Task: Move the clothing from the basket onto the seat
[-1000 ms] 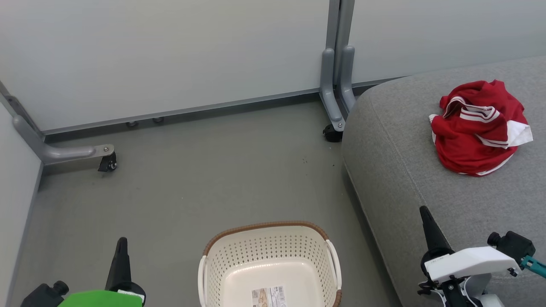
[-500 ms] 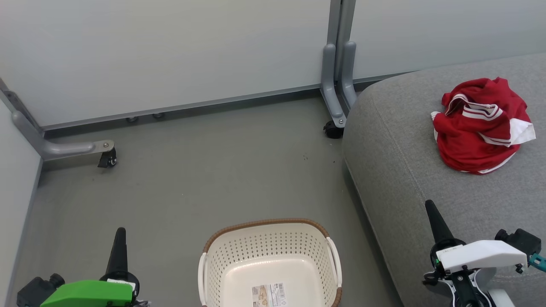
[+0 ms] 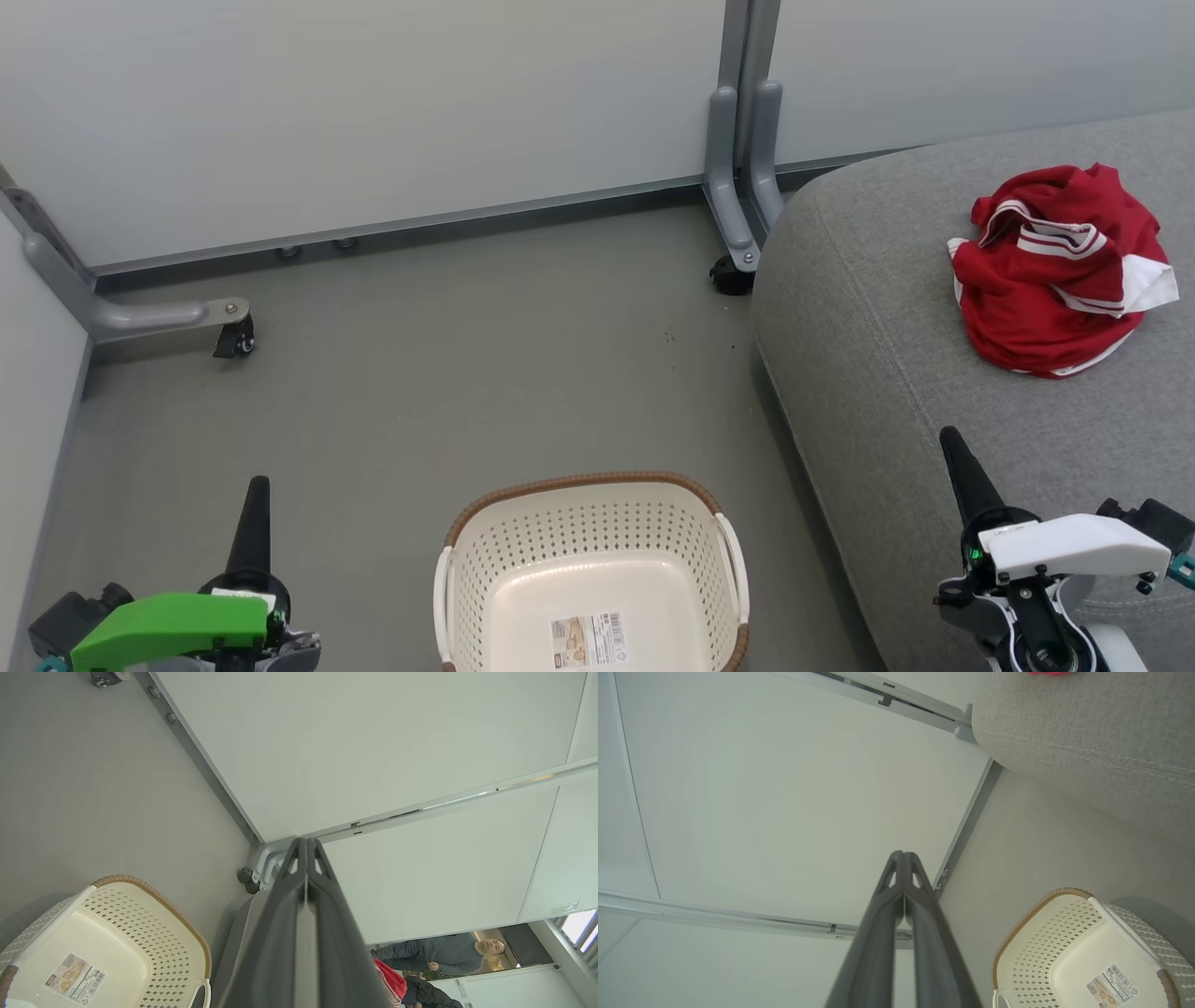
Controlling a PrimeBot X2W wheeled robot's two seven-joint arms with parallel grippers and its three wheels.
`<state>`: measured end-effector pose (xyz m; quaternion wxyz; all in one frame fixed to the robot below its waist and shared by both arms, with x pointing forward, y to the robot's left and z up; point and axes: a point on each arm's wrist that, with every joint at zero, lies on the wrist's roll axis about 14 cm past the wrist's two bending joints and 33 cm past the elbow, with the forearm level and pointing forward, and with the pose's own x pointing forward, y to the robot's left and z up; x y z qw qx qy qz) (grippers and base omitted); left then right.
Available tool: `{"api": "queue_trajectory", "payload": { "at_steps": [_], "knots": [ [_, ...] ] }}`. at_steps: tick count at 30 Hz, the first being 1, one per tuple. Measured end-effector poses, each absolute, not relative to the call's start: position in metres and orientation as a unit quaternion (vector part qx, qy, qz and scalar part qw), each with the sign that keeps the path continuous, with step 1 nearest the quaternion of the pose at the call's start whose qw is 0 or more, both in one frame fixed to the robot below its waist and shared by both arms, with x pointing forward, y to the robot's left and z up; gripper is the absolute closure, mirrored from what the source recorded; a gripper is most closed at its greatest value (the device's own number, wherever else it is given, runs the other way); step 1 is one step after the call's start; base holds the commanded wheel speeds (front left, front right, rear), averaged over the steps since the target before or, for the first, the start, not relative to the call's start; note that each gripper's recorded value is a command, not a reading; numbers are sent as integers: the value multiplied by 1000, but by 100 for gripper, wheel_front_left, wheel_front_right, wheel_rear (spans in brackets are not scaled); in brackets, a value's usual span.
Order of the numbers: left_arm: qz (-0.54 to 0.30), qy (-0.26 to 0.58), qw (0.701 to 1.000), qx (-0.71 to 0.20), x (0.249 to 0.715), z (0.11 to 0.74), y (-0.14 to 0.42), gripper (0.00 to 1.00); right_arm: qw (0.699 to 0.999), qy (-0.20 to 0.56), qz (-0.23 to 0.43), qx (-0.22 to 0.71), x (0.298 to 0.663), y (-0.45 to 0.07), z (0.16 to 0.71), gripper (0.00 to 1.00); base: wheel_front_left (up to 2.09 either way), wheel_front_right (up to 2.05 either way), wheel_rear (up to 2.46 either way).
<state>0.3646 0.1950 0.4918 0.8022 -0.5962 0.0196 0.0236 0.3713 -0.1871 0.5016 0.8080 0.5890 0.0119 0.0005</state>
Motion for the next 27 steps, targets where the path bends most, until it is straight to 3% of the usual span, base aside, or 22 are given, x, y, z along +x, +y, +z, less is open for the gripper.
{"api": "queue_trajectory", "payload": {
  "at_steps": [27],
  "knots": [
    [10, 10, 736, -677, 381, 500, 198, 100, 739, 6, -2, 674, 383, -196, 505, 100, 0, 0, 0]
  ]
}}
